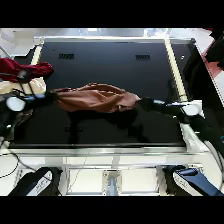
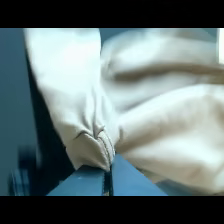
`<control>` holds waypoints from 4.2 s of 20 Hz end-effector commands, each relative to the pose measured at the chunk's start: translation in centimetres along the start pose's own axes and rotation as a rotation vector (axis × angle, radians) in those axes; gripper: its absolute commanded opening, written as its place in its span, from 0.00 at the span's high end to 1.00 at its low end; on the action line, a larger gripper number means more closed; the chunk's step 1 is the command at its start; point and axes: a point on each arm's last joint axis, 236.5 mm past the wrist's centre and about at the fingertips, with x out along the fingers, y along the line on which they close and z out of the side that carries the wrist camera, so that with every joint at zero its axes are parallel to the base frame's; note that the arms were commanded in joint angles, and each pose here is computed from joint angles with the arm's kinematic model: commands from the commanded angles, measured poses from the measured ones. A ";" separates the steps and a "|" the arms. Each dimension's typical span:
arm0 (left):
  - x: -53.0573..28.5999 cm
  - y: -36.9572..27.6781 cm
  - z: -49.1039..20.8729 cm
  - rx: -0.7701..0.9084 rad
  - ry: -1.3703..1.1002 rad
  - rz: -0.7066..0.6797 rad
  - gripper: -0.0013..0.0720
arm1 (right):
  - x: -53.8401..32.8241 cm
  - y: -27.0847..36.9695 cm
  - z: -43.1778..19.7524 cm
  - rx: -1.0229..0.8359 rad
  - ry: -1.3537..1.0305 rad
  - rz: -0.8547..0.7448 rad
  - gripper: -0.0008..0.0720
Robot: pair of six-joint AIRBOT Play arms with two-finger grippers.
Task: Fold the shirts.
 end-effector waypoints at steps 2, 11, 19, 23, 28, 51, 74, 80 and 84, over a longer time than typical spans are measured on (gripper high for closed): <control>-13.7 -3.6 8.5 0.357 -0.369 0.024 0.97 | -12.5 9.5 3.4 -0.609 -0.105 -0.090 0.98; -35.9 -13.3 11.6 0.527 -0.708 -0.086 0.98 | -35.1 27.8 8.6 -0.894 -0.749 -0.065 0.98; -18.0 -12.2 12.1 0.400 -0.170 -0.281 0.98 | -21.7 19.3 28.4 -0.816 -0.787 -0.282 0.98; -3.8 -8.0 9.2 0.196 0.161 -0.290 0.97 | -1.2 9.3 32.2 -0.516 -0.550 -0.122 0.98; 9.2 -3.8 0.3 0.029 0.534 -0.304 0.97 | 17.8 0.2 27.2 -0.176 -0.393 -0.003 0.97; 9.3 -6.0 -4.5 1.004 0.706 -0.186 0.47 | -17.9 -2.1 21.0 -0.283 -0.060 -0.494 0.34; 20.7 -1.3 -6.2 1.065 0.655 -0.006 0.49 | -16.8 2.2 15.1 -0.280 -0.029 -0.307 0.34; 20.9 -1.2 -6.4 1.067 0.664 -0.008 0.97 | -18.2 4.1 14.0 -0.274 -0.045 -0.304 0.35; 20.1 -0.2 -4.9 1.089 0.652 0.067 0.97 | -15.9 -0.9 8.3 -0.135 0.125 -0.343 0.35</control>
